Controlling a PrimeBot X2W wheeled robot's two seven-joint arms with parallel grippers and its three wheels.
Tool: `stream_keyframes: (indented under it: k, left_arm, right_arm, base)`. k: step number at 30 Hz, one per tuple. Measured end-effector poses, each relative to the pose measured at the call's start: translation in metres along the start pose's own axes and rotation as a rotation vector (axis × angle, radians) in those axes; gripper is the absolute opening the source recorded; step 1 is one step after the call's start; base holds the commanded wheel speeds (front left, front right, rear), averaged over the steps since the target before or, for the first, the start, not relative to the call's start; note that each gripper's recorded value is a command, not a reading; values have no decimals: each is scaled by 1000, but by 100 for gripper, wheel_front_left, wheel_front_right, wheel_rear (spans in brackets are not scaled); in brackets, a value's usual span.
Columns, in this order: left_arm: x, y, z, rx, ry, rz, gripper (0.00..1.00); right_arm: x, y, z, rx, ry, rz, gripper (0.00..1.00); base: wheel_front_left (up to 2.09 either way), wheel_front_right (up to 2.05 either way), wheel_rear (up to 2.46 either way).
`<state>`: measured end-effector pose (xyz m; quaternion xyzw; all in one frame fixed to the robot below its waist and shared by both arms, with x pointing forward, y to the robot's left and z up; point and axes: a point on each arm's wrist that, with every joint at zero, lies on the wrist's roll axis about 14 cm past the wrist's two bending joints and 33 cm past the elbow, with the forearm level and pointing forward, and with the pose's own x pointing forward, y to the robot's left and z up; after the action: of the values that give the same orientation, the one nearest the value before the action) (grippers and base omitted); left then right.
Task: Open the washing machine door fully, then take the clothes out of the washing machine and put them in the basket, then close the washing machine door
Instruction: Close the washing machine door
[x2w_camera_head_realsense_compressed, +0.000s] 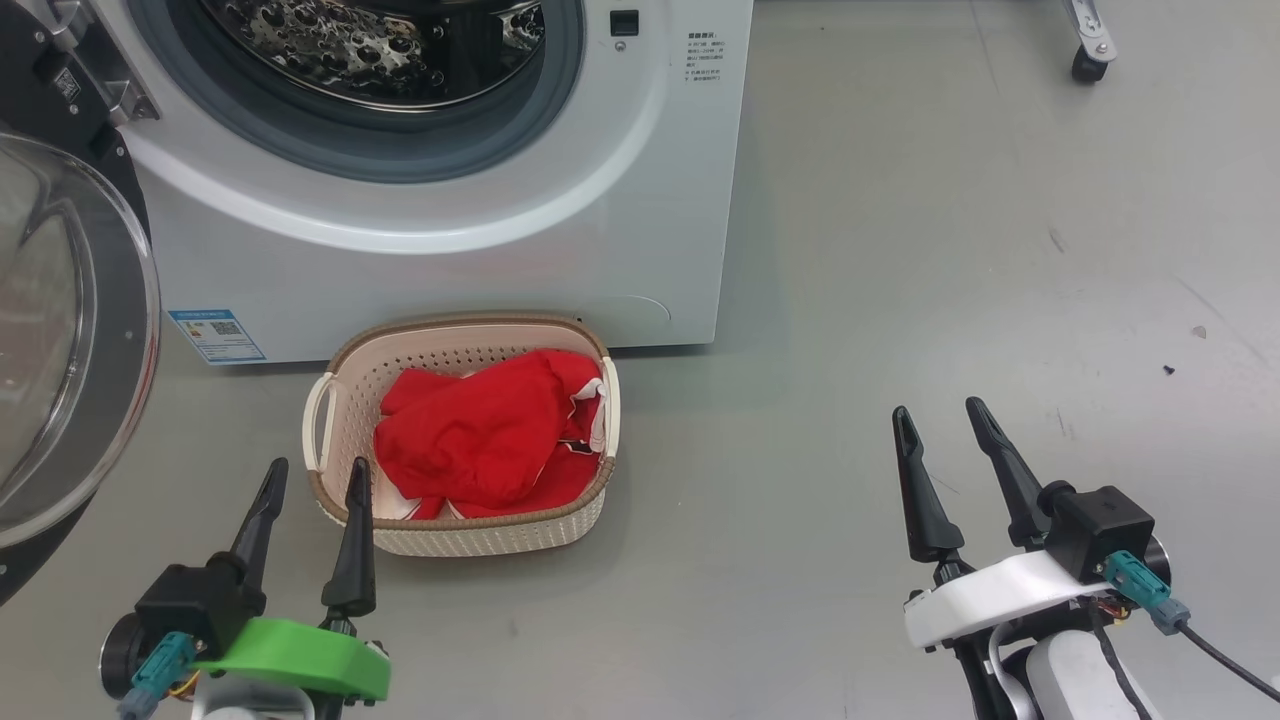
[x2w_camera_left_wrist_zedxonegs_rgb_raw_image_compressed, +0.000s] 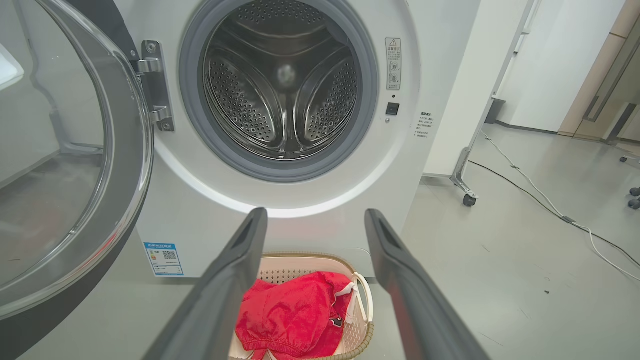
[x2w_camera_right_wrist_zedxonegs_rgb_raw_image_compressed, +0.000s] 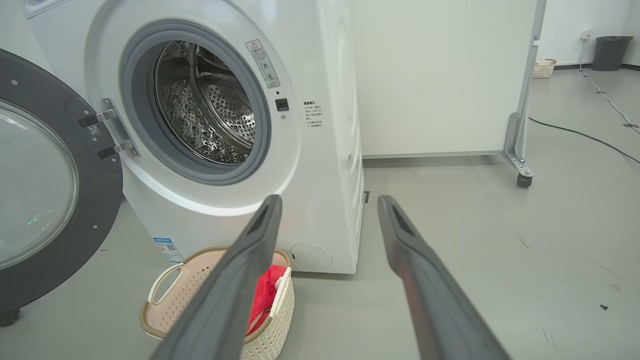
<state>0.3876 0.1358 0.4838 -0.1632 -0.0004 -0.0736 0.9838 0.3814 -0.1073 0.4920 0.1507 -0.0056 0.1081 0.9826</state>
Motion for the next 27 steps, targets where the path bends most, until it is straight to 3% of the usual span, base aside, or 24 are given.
stream_keyframes:
  k: [27]
  left_arm:
    - [-5, 7, -1, 2, 3, 22, 100]
  right_arm:
    - [6, 4, -2, 5, 4, 16, 100]
  base:
    - [0, 0, 0]
